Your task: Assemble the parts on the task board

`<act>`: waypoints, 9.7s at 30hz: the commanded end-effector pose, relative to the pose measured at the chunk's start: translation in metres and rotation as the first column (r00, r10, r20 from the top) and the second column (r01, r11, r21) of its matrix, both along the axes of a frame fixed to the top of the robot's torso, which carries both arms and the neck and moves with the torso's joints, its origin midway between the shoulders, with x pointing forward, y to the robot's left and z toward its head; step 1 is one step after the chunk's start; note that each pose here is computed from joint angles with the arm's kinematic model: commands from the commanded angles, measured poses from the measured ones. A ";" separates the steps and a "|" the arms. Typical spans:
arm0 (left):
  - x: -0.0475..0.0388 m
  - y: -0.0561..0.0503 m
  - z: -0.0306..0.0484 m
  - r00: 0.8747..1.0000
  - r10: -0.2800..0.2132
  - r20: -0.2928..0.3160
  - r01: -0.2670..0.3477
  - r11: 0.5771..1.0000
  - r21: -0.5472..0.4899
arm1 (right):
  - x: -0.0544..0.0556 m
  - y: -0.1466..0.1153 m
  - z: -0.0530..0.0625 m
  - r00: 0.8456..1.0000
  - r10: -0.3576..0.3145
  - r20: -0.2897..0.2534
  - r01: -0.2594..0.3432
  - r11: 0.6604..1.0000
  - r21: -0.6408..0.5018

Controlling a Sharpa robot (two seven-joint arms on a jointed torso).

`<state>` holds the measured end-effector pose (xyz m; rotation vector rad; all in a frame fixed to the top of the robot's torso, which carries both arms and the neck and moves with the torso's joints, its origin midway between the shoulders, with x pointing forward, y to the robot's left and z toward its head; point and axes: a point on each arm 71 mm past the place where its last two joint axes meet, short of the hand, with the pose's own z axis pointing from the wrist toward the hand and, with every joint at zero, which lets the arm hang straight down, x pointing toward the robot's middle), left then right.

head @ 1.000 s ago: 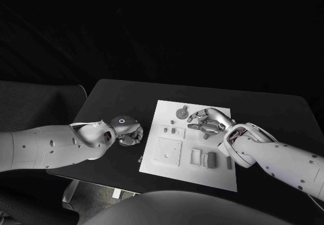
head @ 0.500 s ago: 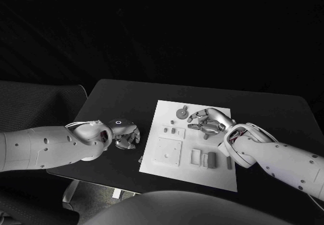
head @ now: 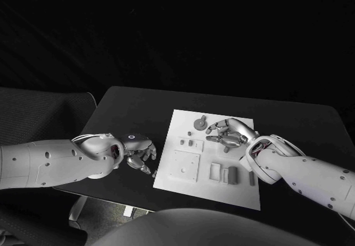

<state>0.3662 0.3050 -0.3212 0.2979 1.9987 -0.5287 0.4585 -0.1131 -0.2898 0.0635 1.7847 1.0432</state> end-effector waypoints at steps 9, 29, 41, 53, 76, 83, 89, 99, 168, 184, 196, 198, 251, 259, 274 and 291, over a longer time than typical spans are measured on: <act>-0.0092 -0.010 -0.0071 0.998 -0.044 -0.046 0.044 0.999 0.006 | -0.001 0.002 -0.001 1.000 0.019 -0.002 -0.019 1.000 -0.004; -0.0203 -0.024 -0.0242 0.995 -0.096 -0.023 0.095 0.995 -0.019 | -0.001 0.001 -0.001 1.000 0.019 -0.003 -0.019 1.000 -0.005; -0.0165 -0.022 -0.0250 0.997 -0.076 0.013 0.076 0.997 -0.010 | -0.001 0.001 -0.001 1.000 0.020 -0.004 -0.020 1.000 -0.005; -0.0141 -0.012 -0.0220 0.997 -0.050 0.058 0.052 0.998 -0.020 | -0.002 0.000 -0.001 1.000 0.019 -0.005 -0.019 1.000 -0.006; 0.0043 0.006 -0.0205 0.968 0.247 0.047 -0.240 0.964 -0.118 | -0.001 0.000 -0.002 1.000 0.015 -0.003 -0.015 1.000 -0.007; 0.0078 0.000 -0.0230 0.973 0.226 0.055 -0.219 0.970 -0.108 | -0.001 0.000 -0.002 1.000 0.016 -0.004 -0.016 1.000 -0.007; 0.0104 -0.003 -0.0224 0.974 0.199 0.107 -0.190 0.978 -0.085 | -0.001 0.000 -0.002 1.000 0.016 -0.004 -0.016 1.000 -0.007; 0.0125 -0.003 -0.0219 0.971 0.197 0.136 -0.188 0.979 -0.081 | -0.002 0.000 -0.002 1.000 0.016 -0.005 -0.016 1.000 -0.007; 0.0258 -0.019 -0.0386 0.984 0.169 0.057 -0.168 0.985 -0.038 | -0.003 0.001 -0.002 1.000 0.021 -0.007 -0.021 1.000 -0.005; 0.0256 -0.016 -0.0372 0.983 0.167 0.069 -0.164 0.985 -0.047 | -0.003 0.000 -0.002 1.000 0.021 -0.007 -0.021 1.000 -0.005; 0.0240 -0.008 -0.0334 0.981 0.175 0.084 -0.170 0.983 -0.067 | -0.003 0.000 -0.002 1.000 0.019 -0.007 -0.019 1.000 -0.006; 0.0240 -0.008 -0.0326 0.981 0.174 0.088 -0.168 0.983 -0.070 | -0.003 0.000 -0.002 1.000 0.019 -0.007 -0.019 1.000 -0.005; 0.0700 -0.098 0.0825 0.958 0.011 0.286 0.068 0.962 -0.264 | 0.019 0.036 -0.031 0.685 -0.100 -0.721 0.290 0.946 0.144; 0.0690 -0.104 0.0822 0.961 -0.002 0.278 0.079 0.961 -0.264 | 0.017 0.040 -0.022 0.677 -0.010 -0.736 0.252 0.943 0.218; 0.0692 -0.107 0.0813 0.962 -0.013 0.273 0.085 0.963 -0.257 | 0.015 0.042 -0.010 0.677 0.061 -0.733 0.202 0.943 0.265; 0.0679 -0.113 0.0814 0.962 -0.030 0.270 0.103 0.960 -0.259 | 0.018 0.044 -0.010 0.690 0.038 -0.723 0.219 0.941 0.258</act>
